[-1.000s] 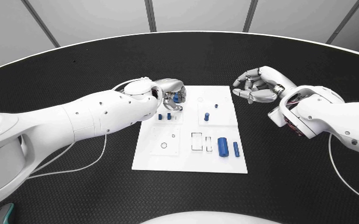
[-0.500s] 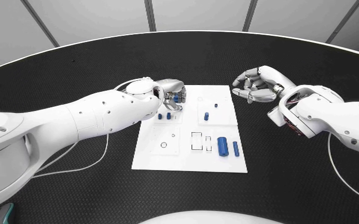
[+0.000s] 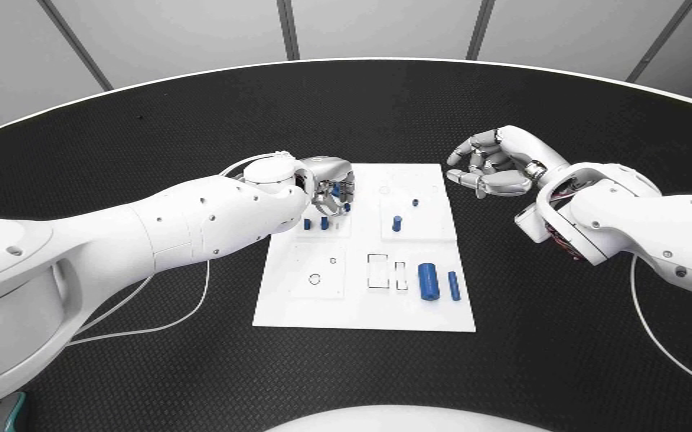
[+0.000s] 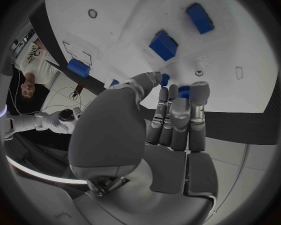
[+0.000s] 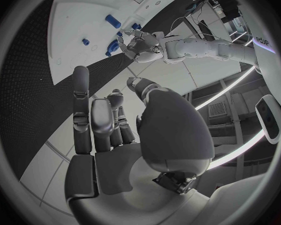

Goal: Assemble the parts on the task board

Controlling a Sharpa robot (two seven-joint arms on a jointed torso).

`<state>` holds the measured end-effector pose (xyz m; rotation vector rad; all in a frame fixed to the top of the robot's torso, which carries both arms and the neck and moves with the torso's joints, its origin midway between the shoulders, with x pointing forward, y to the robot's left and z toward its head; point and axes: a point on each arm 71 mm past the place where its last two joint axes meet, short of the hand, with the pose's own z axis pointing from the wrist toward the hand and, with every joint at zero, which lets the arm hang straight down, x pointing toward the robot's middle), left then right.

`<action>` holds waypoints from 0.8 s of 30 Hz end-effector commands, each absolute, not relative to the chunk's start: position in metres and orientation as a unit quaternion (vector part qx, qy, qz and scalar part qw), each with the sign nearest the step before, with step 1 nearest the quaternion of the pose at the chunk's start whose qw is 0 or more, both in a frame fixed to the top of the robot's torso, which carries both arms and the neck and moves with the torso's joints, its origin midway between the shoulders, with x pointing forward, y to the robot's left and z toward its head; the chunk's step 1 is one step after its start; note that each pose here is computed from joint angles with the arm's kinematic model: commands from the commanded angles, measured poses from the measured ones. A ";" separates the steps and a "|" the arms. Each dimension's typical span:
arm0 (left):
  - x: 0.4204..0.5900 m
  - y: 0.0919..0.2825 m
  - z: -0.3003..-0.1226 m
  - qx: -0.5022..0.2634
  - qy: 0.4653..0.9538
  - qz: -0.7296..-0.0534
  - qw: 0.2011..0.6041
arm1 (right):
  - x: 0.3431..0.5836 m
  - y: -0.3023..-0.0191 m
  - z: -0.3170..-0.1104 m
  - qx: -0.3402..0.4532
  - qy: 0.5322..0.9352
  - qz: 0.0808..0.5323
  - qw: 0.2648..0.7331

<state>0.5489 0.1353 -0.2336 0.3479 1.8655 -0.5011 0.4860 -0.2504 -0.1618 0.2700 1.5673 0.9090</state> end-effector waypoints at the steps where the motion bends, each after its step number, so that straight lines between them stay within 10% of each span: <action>1: 0.549 0.135 -0.235 0.147 0.789 -0.214 0.557 | 0.486 -0.250 -0.162 0.117 0.679 0.394 0.609; 24: 0.549 0.130 -0.242 0.149 0.798 -0.210 0.545 | 0.486 -0.250 -0.162 0.116 0.679 0.394 0.608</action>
